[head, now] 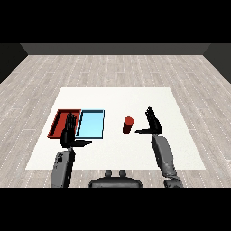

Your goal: Pick the red can and put it in the red box

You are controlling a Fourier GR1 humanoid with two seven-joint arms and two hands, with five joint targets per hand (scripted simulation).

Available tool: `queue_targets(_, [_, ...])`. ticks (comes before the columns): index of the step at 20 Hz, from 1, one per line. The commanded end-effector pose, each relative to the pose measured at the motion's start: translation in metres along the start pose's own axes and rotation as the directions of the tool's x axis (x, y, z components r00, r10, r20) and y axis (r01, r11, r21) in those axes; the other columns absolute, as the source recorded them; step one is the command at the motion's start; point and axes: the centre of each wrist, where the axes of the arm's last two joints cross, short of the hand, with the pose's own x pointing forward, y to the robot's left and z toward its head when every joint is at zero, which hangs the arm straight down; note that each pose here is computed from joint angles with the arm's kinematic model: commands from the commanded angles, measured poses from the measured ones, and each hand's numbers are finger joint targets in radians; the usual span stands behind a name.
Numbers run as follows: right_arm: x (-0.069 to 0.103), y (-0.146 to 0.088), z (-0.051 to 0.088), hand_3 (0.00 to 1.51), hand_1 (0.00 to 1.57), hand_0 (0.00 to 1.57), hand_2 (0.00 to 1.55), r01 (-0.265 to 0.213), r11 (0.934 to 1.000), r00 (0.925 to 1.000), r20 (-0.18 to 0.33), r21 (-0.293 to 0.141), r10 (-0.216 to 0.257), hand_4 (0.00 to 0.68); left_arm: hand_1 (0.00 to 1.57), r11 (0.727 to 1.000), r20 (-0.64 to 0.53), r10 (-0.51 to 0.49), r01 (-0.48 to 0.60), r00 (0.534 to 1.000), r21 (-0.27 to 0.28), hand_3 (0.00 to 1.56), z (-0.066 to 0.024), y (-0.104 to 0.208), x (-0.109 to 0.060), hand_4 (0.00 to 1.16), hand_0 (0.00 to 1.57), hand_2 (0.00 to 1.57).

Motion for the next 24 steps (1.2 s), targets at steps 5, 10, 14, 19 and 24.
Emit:
queue_targets(5, [-0.012, 0.031, 0.011, 0.00, 0.00, 0.00, 0.00, 0.048, 0.9980, 0.9981, -0.040, 0.041, -0.047, 0.000, 0.00, 1.000, -0.001, -0.005, 0.005, 1.000, 0.010, 0.00, 0.0039, 0.013, 0.007, 0.00, 0.00, 0.00])
queue_targets(10, [-0.043, 0.036, 0.002, 0.00, 0.00, 0.00, 0.00, 0.097, 0.9950, 0.9936, -0.062, 0.024, -0.095, 0.000, 0.00, 1.000, 0.001, 0.023, -0.023, 1.000, -0.007, 0.00, -0.0051, -0.003, -0.010, 0.00, 0.00, 0.00])
queue_targets(14, [-0.044, 0.053, -0.017, 0.00, 0.00, 0.00, 0.00, 0.121, 0.9922, 0.9905, -0.069, 0.029, -0.119, 0.000, 0.00, 1.000, 0.000, 0.006, -0.006, 1.000, 0.020, 0.00, 0.0139, 0.009, -0.021, 0.00, 0.00, 0.00])
queue_targets(19, [-0.053, 0.043, -0.004, 0.00, 0.00, 0.00, 0.00, 0.111, 0.9929, 0.9900, -0.092, 0.041, -0.107, 0.000, 0.00, 1.000, 0.000, -0.003, 0.003, 1.000, 0.014, 0.00, 0.0055, 0.002, 0.006, 0.00, 0.00, 0.00])
queue_targets(24, [-0.054, 0.041, -0.014, 0.00, 0.00, 0.00, 0.00, 0.133, 0.9908, 0.9872, -0.092, 0.026, -0.130, 0.000, 0.00, 1.000, 0.009, -0.005, 0.005, 1.000, 0.013, 0.00, -0.0007, -0.007, -0.003, 0.00, 0.00, 0.00])
